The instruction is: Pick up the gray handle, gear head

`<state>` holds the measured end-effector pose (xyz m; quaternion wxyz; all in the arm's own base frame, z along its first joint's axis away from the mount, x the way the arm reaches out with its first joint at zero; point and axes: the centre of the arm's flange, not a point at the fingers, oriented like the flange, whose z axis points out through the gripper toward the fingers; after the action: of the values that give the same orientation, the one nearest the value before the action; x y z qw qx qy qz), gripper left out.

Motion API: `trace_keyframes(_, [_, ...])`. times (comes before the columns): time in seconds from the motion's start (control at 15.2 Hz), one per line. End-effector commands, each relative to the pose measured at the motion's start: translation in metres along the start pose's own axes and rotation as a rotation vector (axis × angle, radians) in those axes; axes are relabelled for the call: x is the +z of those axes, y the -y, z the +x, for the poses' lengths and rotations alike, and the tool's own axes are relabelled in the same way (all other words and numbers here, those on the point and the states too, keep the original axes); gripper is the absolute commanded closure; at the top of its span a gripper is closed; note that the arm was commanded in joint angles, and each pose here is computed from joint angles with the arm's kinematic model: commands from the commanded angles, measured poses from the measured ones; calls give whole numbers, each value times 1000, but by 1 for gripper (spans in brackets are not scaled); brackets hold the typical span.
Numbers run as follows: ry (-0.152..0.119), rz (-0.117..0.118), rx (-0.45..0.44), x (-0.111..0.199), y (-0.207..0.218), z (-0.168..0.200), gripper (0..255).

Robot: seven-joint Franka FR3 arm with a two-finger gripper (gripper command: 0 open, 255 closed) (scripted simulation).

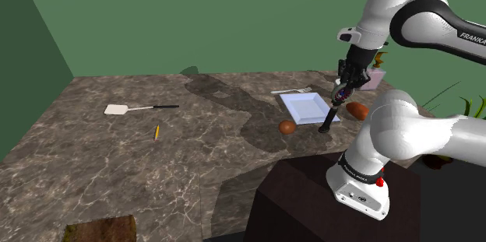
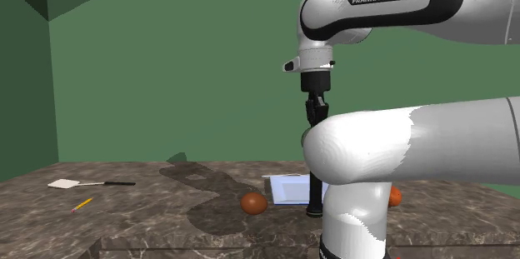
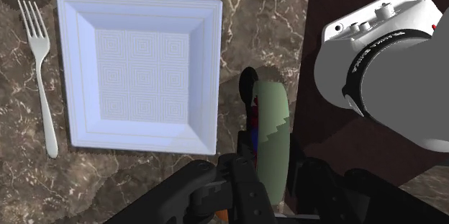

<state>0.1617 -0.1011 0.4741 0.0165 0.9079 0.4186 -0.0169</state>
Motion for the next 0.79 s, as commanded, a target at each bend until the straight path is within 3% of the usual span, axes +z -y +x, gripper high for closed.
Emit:
trace_keyframes(0.0, [0,0,0,0,0,0,255])
trace_keyframes(0.2, [0,0,0,0,0,0,255])
trace_keyframes(0.73, [0,0,0,-42,-1,-2,255])
